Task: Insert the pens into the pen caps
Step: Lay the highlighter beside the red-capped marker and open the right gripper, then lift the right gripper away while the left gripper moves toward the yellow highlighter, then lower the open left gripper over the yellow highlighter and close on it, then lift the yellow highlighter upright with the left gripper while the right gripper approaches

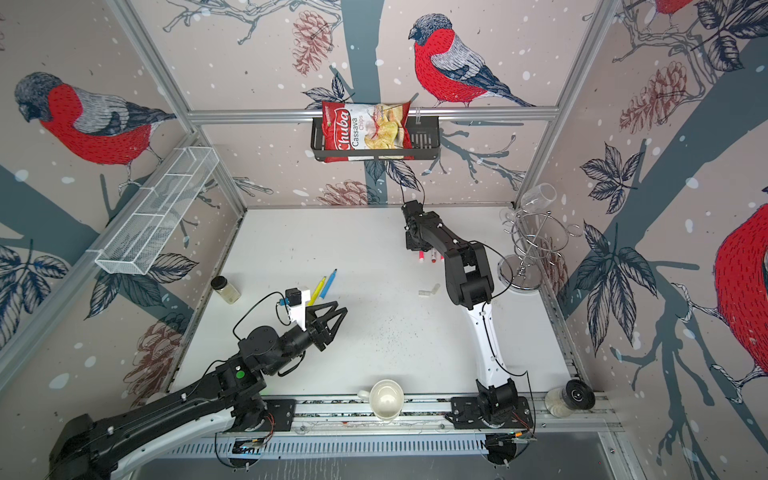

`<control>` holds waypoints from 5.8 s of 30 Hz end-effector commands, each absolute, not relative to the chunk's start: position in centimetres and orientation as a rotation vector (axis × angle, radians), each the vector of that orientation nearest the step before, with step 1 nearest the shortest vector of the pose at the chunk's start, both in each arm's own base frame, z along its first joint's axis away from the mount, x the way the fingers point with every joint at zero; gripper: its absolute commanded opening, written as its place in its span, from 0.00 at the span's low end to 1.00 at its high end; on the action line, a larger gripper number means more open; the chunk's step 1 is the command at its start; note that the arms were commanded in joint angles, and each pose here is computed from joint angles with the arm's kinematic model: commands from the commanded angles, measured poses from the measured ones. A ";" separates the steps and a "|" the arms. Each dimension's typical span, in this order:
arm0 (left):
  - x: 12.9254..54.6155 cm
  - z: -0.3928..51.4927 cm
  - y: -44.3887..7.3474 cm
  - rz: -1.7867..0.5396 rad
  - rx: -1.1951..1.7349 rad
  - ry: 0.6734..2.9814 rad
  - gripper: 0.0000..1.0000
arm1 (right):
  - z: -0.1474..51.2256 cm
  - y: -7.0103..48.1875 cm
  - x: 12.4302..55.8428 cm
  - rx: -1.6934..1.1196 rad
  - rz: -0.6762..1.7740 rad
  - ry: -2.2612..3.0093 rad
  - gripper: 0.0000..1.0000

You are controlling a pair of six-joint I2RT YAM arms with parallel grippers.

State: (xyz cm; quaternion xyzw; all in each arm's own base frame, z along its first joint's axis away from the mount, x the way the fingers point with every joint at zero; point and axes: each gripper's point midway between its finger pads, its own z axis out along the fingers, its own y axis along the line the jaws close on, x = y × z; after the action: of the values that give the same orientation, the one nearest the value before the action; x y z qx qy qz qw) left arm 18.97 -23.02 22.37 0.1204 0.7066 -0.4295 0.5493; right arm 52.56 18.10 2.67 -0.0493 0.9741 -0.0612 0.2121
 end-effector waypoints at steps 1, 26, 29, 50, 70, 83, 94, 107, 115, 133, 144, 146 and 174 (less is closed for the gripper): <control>19.0 22.4 -23.0 -1.010 0.282 1.668 0.48 | 3.7 16.2 52.4 -0.108 -0.294 2.682 0.28; 19.6 23.1 -23.2 -0.975 0.291 1.670 0.49 | 9.7 17.2 51.8 -0.122 -0.263 2.563 0.27; 20.0 22.6 -22.9 -0.933 0.277 1.701 0.49 | 11.1 18.1 51.0 -0.140 -0.194 2.532 0.28; 26.7 15.8 -18.3 -0.635 0.056 2.062 0.50 | 22.1 22.6 39.9 -0.342 0.538 2.200 0.43; 31.2 9.5 -10.6 -0.407 -0.203 2.234 0.49 | 20.7 19.8 34.4 -0.312 0.625 2.155 0.48; 31.5 6.2 -9.4 -0.291 -0.260 2.330 0.49 | 20.3 19.1 33.5 -0.294 0.653 2.150 0.48; 32.1 4.4 -9.5 -0.262 -0.256 2.380 0.48 | 20.1 19.0 33.3 -0.287 0.666 2.151 0.49; 32.5 2.9 -9.5 -0.218 -0.231 2.438 0.45 | 19.9 18.5 33.0 -0.273 0.671 2.144 0.49; 32.4 1.5 -9.3 -0.180 -0.247 2.497 0.40 | 20.3 18.1 32.9 -0.254 0.676 2.129 0.49; 31.1 0.4 -10.3 -0.254 -0.280 2.564 0.34 | 21.3 18.2 32.8 -0.226 0.724 2.092 0.49; 30.9 -0.3 -10.6 -0.240 -0.287 2.592 0.34 | 21.3 18.0 32.5 -0.222 0.723 2.087 0.49; 30.7 -0.6 -10.7 -0.237 -0.287 2.601 0.34 | 21.3 18.0 32.4 -0.222 0.726 2.085 0.49; 31.5 1.5 -10.9 -0.254 -0.255 2.531 0.12 | 22.5 17.9 32.0 -0.229 0.748 2.059 0.50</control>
State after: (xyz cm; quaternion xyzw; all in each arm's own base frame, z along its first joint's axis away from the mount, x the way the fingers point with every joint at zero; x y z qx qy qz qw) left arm 33.30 -11.17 2.14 -0.1042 0.9356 -0.1013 0.3219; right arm 32.03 17.52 21.43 -0.0850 0.8443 0.2894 0.4429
